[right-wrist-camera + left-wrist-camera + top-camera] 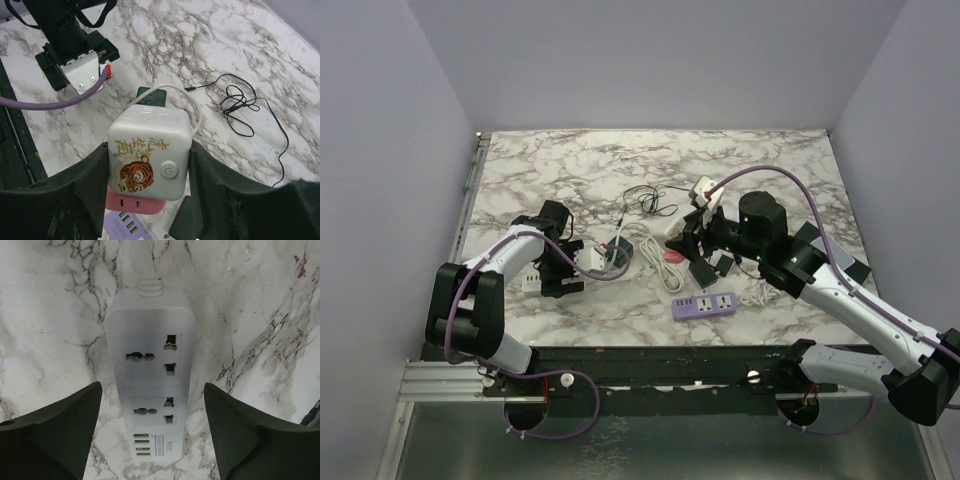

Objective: Insert the plug
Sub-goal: Move the socket to the center of the board.

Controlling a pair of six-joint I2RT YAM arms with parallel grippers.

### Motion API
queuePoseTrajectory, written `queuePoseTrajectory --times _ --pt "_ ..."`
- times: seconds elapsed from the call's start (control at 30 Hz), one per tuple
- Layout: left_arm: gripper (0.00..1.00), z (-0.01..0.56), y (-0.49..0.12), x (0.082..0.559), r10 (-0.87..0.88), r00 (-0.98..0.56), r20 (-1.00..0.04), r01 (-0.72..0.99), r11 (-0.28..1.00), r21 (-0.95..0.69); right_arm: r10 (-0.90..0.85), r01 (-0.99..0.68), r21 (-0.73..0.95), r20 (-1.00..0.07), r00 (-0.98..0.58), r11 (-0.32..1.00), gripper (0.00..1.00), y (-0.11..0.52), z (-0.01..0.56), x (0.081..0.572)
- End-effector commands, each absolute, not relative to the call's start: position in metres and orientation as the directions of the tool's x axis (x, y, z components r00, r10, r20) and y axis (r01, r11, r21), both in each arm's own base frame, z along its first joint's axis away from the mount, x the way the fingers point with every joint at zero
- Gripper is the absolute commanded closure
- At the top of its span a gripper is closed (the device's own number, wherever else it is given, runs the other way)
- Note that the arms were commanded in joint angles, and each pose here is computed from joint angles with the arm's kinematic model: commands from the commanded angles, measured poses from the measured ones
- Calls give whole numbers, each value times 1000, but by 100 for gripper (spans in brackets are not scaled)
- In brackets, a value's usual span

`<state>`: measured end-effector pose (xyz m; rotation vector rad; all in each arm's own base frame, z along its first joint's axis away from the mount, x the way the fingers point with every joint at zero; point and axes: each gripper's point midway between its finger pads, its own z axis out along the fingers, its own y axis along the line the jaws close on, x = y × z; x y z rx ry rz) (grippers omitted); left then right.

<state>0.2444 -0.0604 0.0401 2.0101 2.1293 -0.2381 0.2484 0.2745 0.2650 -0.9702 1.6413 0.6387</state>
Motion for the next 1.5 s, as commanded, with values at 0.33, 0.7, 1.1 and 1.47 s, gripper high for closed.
queuePoseTrajectory --times 0.33,0.7,1.1,1.47 --pt "73 28 -93 248 943 -16 -333 992 55 109 -201 -796 -103 -979 -23 596 99 257 317 251" --pt "72 26 -180 213 909 -55 -413 995 87 57 -231 -779 -120 -972 -33 616 99 251 311 257" --pt "1 63 -192 205 862 -69 -503 993 106 46 -279 -814 -110 -958 -66 570 99 251 306 259" --pt "1 203 -202 247 692 -101 -714 961 253 109 -418 -966 -100 -908 -9 239 99 276 292 225"
